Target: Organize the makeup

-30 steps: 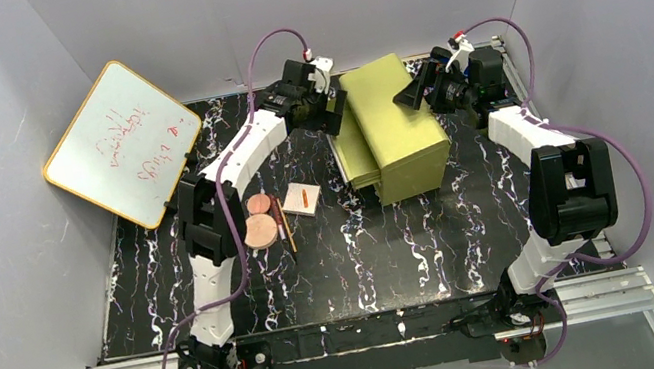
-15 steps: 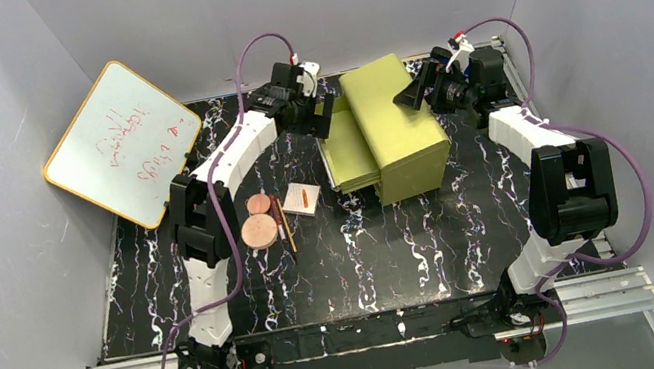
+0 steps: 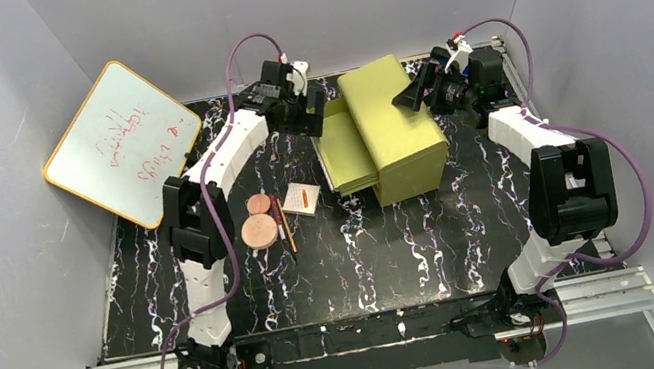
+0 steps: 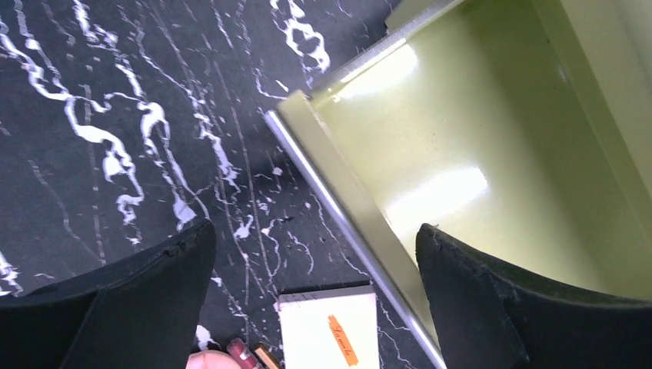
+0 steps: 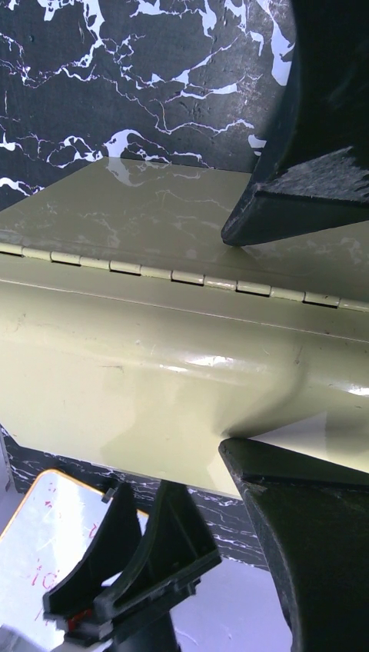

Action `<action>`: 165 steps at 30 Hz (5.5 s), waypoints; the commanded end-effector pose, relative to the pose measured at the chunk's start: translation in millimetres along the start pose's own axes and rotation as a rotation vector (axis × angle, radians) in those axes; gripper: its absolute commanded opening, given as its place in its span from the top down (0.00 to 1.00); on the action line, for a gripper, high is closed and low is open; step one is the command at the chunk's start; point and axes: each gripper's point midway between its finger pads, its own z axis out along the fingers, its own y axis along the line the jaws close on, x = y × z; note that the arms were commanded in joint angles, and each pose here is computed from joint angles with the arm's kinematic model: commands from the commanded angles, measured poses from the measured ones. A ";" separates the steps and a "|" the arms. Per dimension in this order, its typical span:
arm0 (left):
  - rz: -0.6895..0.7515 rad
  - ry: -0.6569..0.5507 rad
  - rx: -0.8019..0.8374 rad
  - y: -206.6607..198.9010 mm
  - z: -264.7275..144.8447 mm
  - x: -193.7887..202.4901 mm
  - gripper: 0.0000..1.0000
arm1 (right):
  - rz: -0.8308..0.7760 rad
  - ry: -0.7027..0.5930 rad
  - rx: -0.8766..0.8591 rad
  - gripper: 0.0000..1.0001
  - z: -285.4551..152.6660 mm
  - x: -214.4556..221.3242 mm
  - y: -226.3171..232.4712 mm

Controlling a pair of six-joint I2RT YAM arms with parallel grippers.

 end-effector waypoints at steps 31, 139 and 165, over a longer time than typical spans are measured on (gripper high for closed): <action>0.018 0.051 0.186 -24.3 -90.4 127.0 0.02 | 0.079 0.172 0.072 0.00 -6.1 80.5 -40.5; 0.063 -0.205 0.069 -20.4 -126.2 -12.2 1.00 | 0.081 0.176 0.076 0.00 -15.9 82.2 -43.1; 0.735 -0.330 0.501 -99.6 -78.3 -27.1 1.00 | 0.074 0.175 0.081 0.00 -17.9 80.6 -42.3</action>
